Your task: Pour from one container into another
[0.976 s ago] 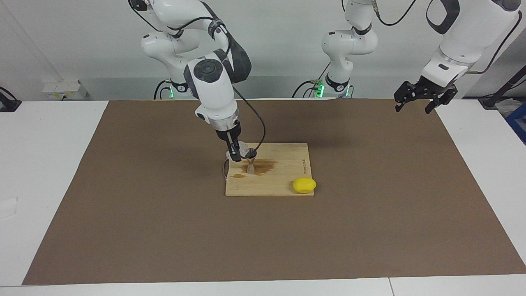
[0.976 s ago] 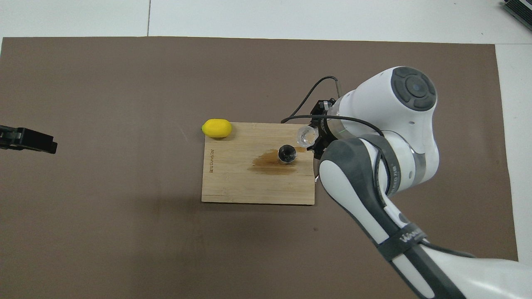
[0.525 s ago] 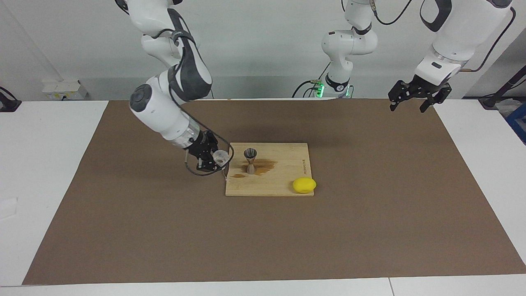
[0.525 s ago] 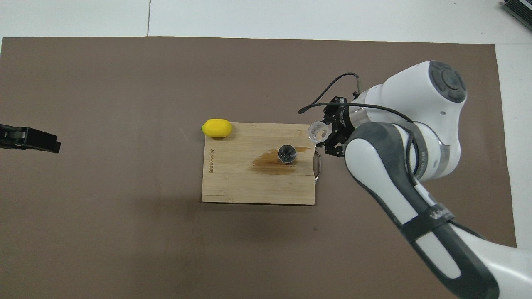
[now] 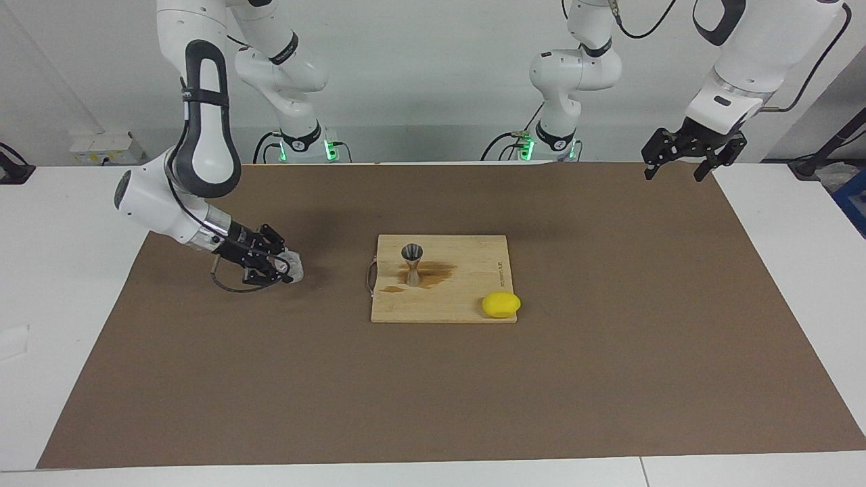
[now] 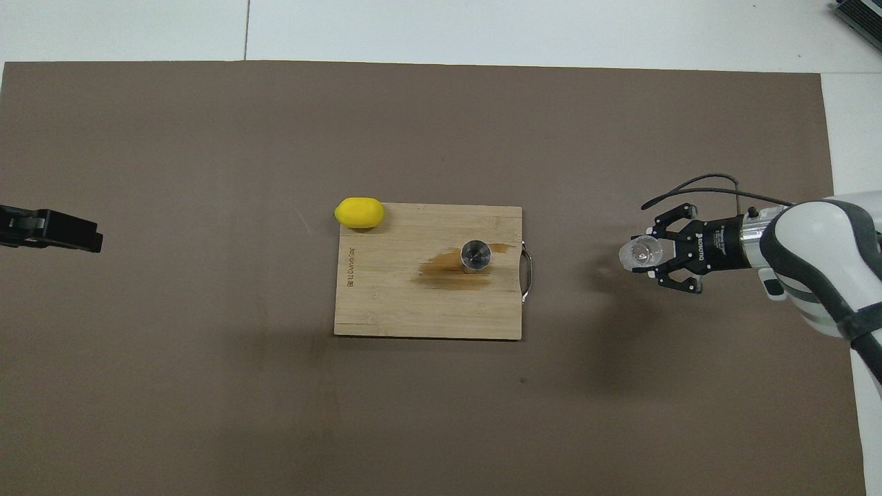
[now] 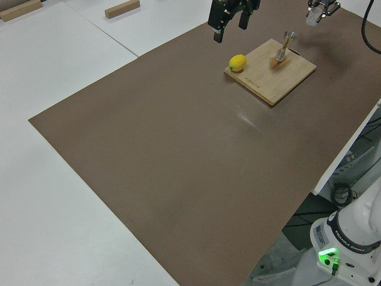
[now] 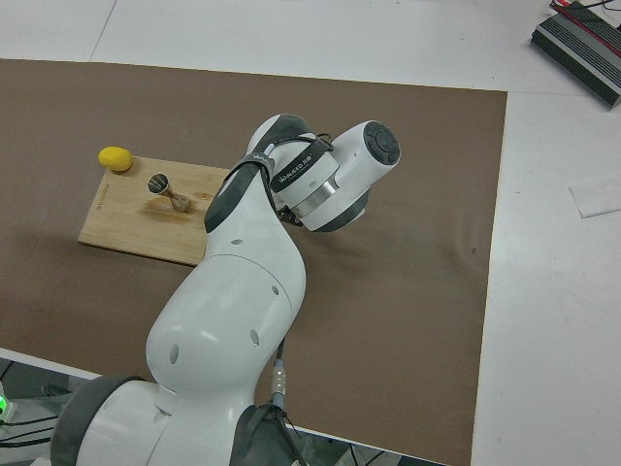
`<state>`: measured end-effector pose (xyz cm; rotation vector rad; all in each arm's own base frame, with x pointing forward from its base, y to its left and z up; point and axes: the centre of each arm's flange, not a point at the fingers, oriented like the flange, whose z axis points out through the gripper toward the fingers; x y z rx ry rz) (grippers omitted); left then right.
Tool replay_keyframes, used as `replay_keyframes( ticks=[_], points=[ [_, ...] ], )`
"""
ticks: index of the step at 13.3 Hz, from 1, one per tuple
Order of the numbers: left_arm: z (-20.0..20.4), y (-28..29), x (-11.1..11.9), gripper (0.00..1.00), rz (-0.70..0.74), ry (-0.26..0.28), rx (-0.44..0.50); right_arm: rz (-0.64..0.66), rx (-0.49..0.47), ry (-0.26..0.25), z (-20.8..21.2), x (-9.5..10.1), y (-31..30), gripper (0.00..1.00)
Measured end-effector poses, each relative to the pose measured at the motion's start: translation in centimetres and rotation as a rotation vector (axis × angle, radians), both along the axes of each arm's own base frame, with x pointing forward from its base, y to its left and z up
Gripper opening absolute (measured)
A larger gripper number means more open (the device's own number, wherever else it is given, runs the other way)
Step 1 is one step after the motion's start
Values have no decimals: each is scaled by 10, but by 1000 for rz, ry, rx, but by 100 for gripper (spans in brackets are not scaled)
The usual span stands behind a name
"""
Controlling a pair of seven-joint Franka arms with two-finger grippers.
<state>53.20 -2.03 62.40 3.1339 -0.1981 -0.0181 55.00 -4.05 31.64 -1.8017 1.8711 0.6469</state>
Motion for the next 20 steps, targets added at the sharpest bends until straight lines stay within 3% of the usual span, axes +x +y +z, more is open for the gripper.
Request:
replay_keyframes(
  ticks=[7,10,11,12,16,20],
  points=[
    [0,1,0,100,2,1,0,38,40,-34,-60,-19,-55,55],
    [0,2,0,100,3,1,0,16,19,-54,-56,-18,-64,85],
    [0,2,0,100,4,1,0,10,14,-64,-51,-17,-67,98],
    [0,2,0,100,4,1,0,4,9,-78,-43,-17,-71,100],
    [0,3,0,100,6,1,0,49,-87,-151,6,-20,-89,100],
    [0,4,0,100,6,1,0,260,-264,-228,66,-19,-58,100]
  ],
)
